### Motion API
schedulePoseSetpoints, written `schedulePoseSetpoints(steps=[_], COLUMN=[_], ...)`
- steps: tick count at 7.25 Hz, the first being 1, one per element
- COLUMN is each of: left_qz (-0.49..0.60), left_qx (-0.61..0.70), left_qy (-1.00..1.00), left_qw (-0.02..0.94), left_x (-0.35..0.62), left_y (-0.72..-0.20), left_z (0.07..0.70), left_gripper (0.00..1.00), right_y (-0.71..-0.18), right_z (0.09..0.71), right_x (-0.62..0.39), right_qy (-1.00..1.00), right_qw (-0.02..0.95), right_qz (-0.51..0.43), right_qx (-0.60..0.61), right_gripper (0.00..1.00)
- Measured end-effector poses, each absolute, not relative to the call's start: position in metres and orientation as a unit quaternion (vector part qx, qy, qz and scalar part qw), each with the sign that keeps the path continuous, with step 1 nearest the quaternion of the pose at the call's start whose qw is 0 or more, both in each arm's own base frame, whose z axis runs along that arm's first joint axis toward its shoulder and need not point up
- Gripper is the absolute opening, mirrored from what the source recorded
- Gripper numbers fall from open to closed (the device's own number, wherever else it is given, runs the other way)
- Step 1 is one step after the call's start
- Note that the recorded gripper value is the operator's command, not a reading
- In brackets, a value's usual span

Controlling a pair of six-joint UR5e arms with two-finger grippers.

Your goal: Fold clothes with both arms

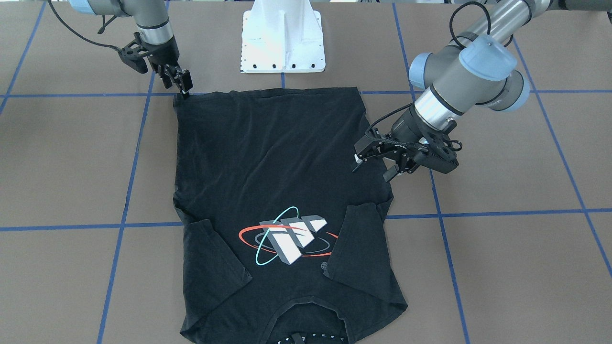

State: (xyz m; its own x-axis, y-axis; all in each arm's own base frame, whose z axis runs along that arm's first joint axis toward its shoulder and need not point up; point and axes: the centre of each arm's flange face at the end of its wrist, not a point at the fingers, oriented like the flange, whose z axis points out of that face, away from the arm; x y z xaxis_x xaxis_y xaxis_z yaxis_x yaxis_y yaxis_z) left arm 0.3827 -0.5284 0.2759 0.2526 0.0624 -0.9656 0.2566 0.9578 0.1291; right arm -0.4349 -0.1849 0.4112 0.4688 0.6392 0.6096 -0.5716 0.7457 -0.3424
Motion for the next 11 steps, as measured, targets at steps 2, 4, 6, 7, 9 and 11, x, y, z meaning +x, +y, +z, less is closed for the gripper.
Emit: schedulePoseSetpoints(steps=[2, 4, 6, 7, 9, 11], left_qz=[-0.066, -0.067, -0.073, -0.079, -0.104, -0.150], left_qx=[0.136, 0.136, 0.118, 0.094, 0.035, -0.008], left_qy=[0.606, 0.604, 0.616, 0.626, 0.630, 0.606], left_qw=[0.781, 0.782, 0.776, 0.771, 0.769, 0.781], left_x=[0.384, 0.382, 0.380, 0.375, 0.363, 0.369], left_y=[-0.528, -0.522, -0.496, -0.462, -0.381, -0.297], left_z=[0.277, 0.283, 0.279, 0.281, 0.299, 0.331], left_gripper=[0.98, 0.98, 0.98, 0.99, 0.99, 0.99], right_y=[-0.185, -0.186, -0.186, -0.183, -0.168, -0.147], right_z=[0.411, 0.410, 0.396, 0.386, 0.373, 0.369], right_x=[-0.435, -0.433, -0.425, -0.418, -0.404, -0.402], right_qy=[-0.375, -0.376, -0.387, -0.394, -0.401, -0.397], right_qw=[0.856, 0.855, 0.850, 0.848, 0.849, 0.856], right_qz=[0.354, 0.354, 0.354, 0.350, 0.339, 0.317], right_qx=[-0.045, -0.045, -0.048, -0.053, -0.066, -0.094], right_gripper=[0.00, 0.00, 0.00, 0.00, 0.00, 0.00])
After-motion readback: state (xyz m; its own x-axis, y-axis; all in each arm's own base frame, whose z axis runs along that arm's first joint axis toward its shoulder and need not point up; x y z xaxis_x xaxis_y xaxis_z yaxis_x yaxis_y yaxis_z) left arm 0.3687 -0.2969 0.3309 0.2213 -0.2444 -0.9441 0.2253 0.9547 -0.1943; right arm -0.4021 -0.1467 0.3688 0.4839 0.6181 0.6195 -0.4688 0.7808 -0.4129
